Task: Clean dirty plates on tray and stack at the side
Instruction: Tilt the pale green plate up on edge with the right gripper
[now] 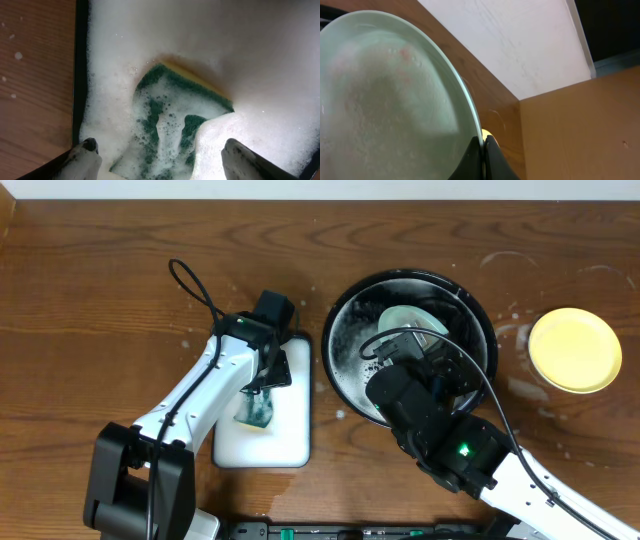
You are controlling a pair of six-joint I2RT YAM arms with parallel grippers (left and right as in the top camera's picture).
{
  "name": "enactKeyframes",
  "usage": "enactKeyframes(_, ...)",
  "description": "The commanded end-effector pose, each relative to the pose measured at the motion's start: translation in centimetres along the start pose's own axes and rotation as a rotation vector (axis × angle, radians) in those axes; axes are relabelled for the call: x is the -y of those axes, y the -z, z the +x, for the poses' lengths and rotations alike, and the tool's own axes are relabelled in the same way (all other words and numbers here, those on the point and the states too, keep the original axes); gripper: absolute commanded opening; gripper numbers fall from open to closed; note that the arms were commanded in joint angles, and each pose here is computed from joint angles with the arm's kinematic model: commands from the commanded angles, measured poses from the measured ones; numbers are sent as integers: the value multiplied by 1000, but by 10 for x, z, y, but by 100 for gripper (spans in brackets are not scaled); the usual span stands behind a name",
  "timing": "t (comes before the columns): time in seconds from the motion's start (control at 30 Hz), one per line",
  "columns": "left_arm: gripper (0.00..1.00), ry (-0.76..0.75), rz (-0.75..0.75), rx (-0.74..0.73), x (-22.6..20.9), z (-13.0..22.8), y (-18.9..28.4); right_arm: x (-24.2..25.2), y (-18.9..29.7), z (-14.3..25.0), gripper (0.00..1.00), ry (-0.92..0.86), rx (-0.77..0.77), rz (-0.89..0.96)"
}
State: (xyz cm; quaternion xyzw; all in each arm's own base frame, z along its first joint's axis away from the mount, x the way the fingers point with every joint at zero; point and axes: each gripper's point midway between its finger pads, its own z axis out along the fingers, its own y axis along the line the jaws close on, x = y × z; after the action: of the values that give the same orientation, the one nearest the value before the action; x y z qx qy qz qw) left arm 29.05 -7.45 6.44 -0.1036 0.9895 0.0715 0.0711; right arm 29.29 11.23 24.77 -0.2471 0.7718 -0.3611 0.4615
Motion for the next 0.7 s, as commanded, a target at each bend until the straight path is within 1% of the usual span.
enactKeyframes(0.0, 81, -3, -5, -5, -2, 1, -1, 10, 3, -1, 1, -7, 3, 41)
enactKeyframes(0.4, 81, -3, -5, -5, -2, 1, -1, 24, 4, 2, 1, -11, -18, 125)
enactKeyframes(0.67, 81, -3, -5, -5, -2, 1, -1, 24, 4, 2, 1, -12, -18, 124)
